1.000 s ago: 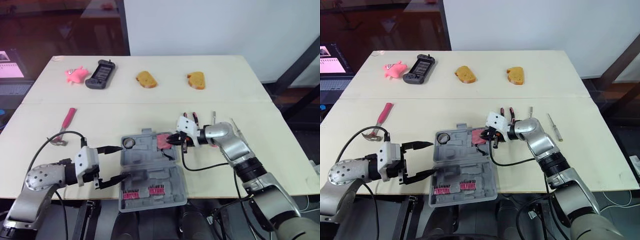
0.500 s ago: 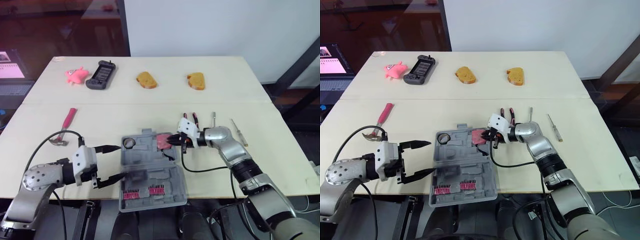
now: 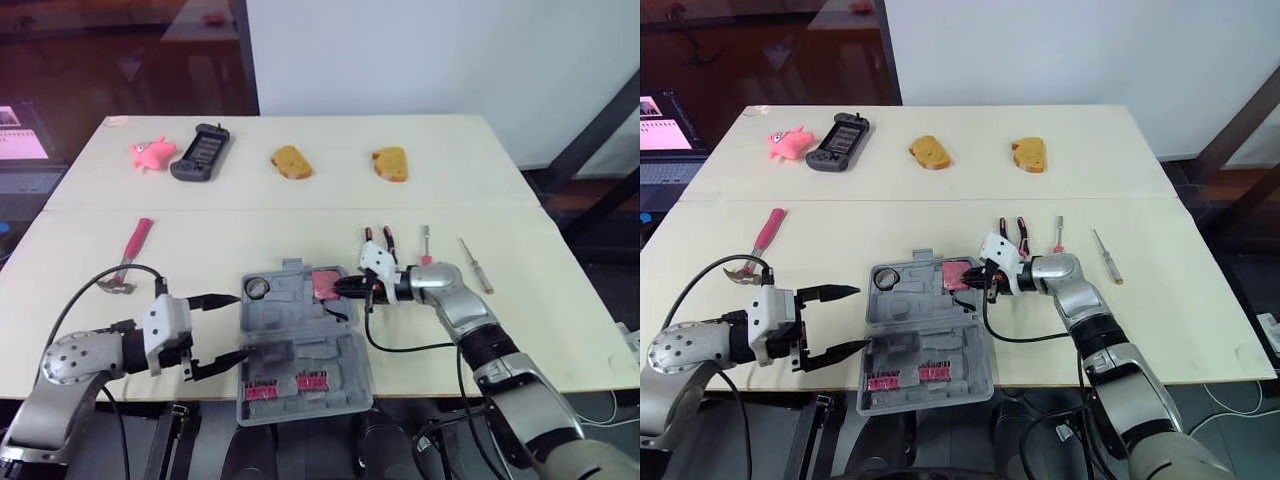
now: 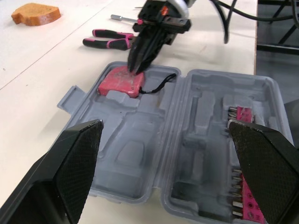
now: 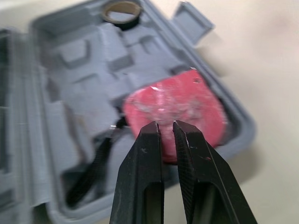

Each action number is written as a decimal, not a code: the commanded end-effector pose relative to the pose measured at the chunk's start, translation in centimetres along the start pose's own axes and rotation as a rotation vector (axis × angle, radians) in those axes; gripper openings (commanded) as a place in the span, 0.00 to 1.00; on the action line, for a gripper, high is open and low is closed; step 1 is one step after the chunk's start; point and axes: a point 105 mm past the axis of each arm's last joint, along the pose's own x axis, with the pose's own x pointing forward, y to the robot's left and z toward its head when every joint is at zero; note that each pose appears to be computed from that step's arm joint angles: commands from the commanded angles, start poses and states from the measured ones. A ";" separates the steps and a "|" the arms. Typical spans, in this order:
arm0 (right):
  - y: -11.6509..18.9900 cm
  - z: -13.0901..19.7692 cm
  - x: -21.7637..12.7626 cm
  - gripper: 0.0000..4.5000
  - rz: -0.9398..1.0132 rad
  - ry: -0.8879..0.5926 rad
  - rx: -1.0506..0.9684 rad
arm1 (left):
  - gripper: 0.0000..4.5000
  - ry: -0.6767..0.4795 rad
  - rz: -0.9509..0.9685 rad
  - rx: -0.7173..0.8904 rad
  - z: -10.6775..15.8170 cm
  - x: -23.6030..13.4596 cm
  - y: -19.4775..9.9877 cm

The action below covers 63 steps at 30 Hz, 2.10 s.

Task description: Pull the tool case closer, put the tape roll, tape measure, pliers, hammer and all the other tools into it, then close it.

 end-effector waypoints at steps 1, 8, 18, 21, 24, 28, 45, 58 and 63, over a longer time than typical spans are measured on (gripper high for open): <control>-1.1 4.6 -1.8 0.23 -0.039 -0.131 -0.099 | 1.00 -0.012 0.056 0.028 0.5 -0.9 1.0; -0.4 4.8 -7.7 0.92 -0.059 -0.030 -0.210 | 1.00 0.019 0.116 -0.048 -0.5 -4.1 2.4; 2.2 -0.4 -17.5 1.00 -0.222 0.127 -0.003 | 1.00 0.142 0.278 -0.151 -4.2 -11.6 2.9; 2.7 -1.6 -19.4 1.00 -0.300 0.133 0.043 | 1.00 0.161 0.327 -0.182 -5.1 -13.3 2.7; 3.2 -2.7 -21.2 1.00 -0.384 0.116 0.094 | 1.00 0.177 0.373 -0.212 -5.8 -14.9 2.4; 3.4 -3.9 -22.9 1.00 -0.450 0.101 0.169 | 1.00 0.198 0.415 -0.221 -6.7 -16.0 2.4; 3.0 -3.4 -22.7 1.00 -0.507 0.076 0.159 | 1.00 0.099 0.294 -0.170 -3.4 -11.8 4.9; 1.8 -1.5 -14.4 1.00 -0.762 0.058 0.216 | 1.00 -0.013 -0.080 -0.075 4.8 -1.0 4.4; 0.6 -0.3 -10.4 1.00 -0.714 0.035 0.255 | 1.00 -0.063 -0.122 -0.034 6.9 1.1 4.4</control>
